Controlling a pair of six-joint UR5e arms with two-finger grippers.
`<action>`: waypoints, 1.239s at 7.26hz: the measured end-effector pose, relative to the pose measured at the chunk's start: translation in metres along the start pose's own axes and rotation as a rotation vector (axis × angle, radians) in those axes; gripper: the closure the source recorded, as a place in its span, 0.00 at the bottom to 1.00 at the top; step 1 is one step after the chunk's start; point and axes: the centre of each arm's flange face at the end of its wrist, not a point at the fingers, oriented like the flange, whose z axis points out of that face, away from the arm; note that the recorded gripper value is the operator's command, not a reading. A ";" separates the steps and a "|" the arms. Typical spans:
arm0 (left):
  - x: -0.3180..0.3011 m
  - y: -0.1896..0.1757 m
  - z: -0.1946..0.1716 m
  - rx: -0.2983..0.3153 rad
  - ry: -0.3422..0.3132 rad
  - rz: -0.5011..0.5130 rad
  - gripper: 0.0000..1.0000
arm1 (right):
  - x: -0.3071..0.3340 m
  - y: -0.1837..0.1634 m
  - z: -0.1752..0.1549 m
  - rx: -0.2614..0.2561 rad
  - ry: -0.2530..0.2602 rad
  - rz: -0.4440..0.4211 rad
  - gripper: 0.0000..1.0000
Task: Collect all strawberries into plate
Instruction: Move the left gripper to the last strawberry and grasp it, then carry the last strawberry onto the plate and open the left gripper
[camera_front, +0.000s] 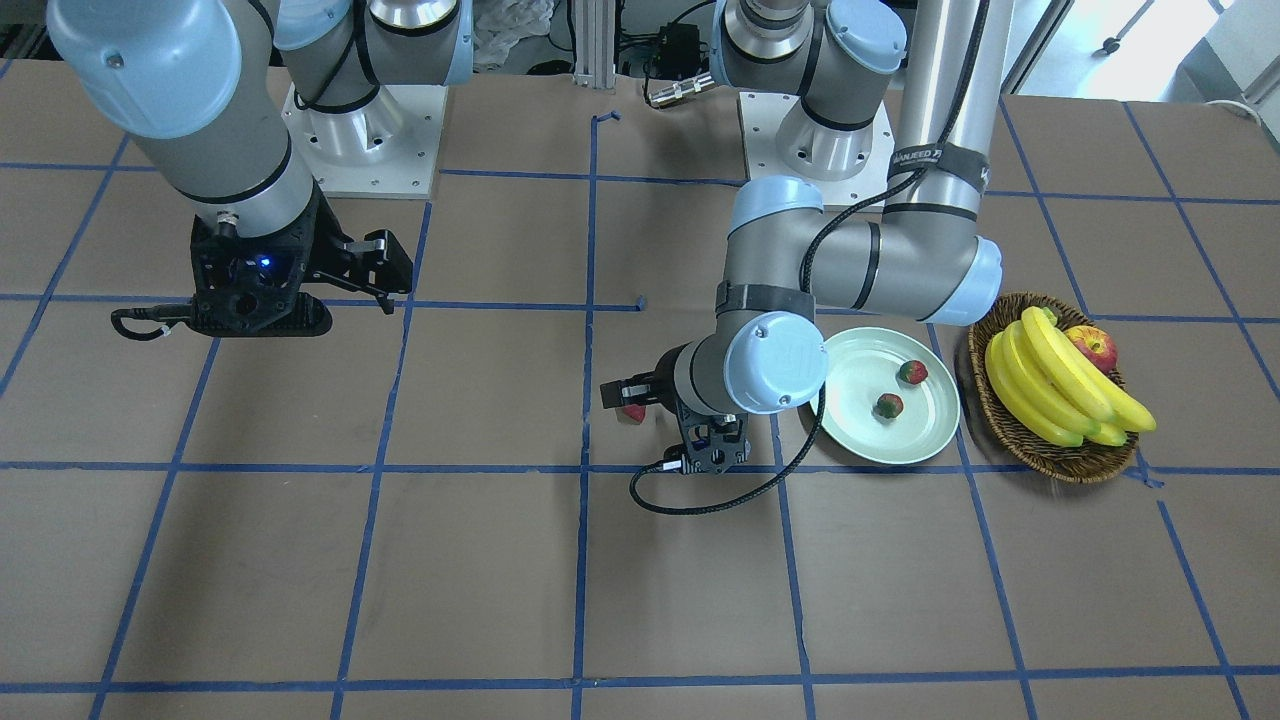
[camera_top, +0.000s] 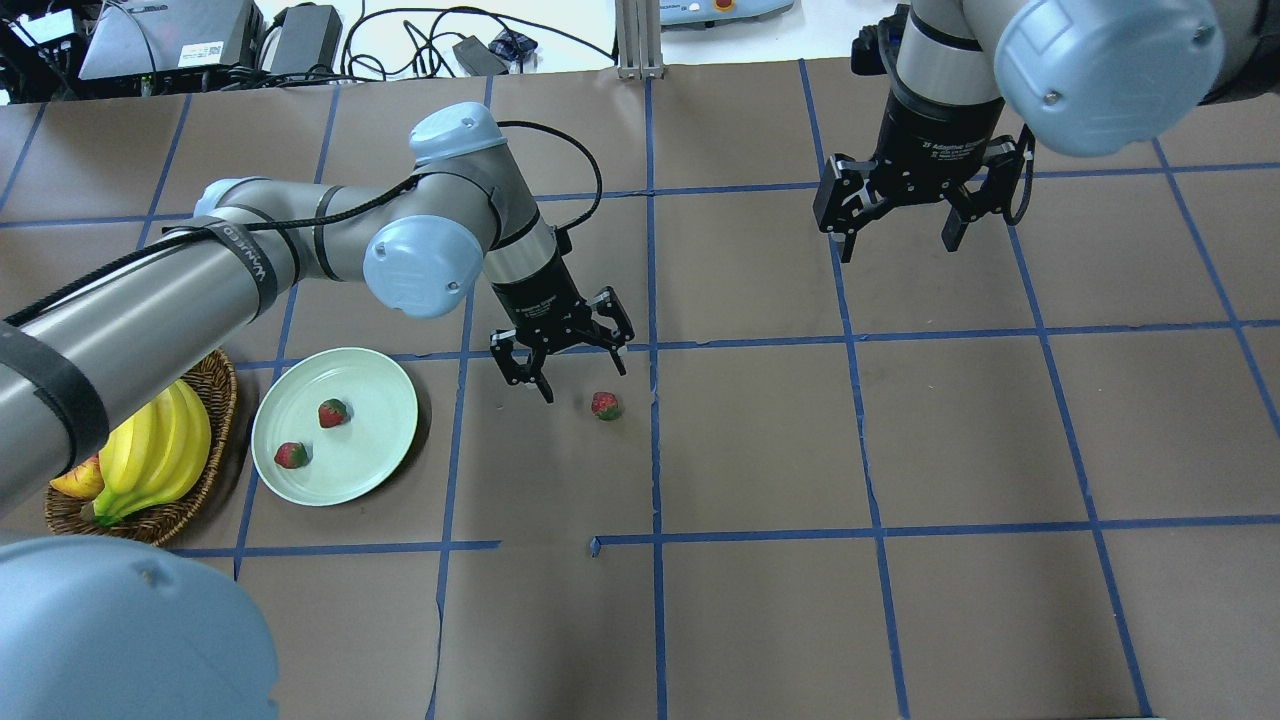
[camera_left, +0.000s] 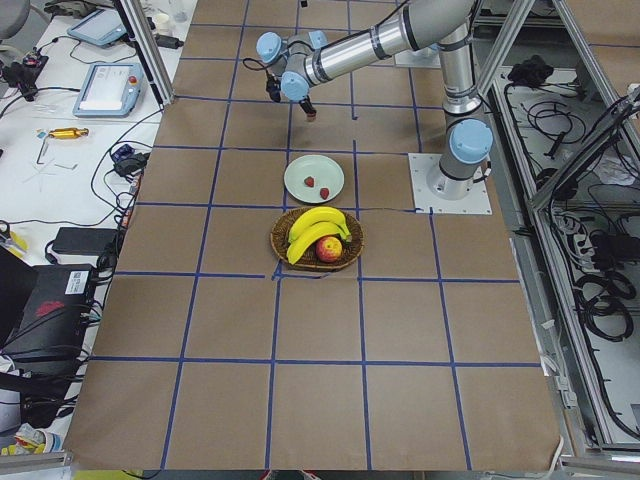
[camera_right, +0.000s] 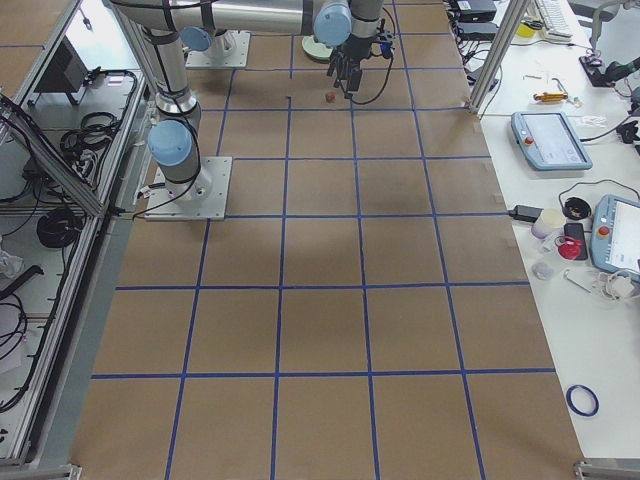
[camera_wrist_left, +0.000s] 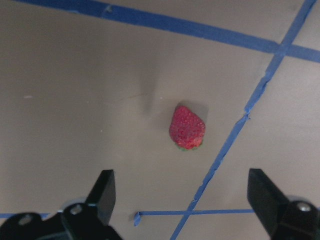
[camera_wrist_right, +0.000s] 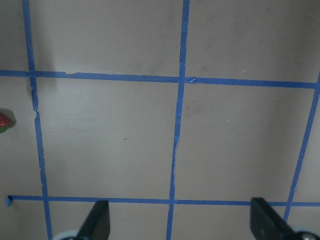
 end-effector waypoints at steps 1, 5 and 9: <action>0.000 -0.008 0.017 -0.014 -0.004 -0.015 0.23 | 0.000 0.000 0.000 0.000 0.000 0.000 0.00; 0.003 -0.013 0.043 -0.029 -0.029 -0.005 1.00 | 0.000 0.000 0.001 -0.001 0.001 0.000 0.00; -0.002 -0.006 -0.011 0.109 -0.125 0.067 1.00 | 0.001 -0.001 0.001 -0.001 0.002 0.002 0.00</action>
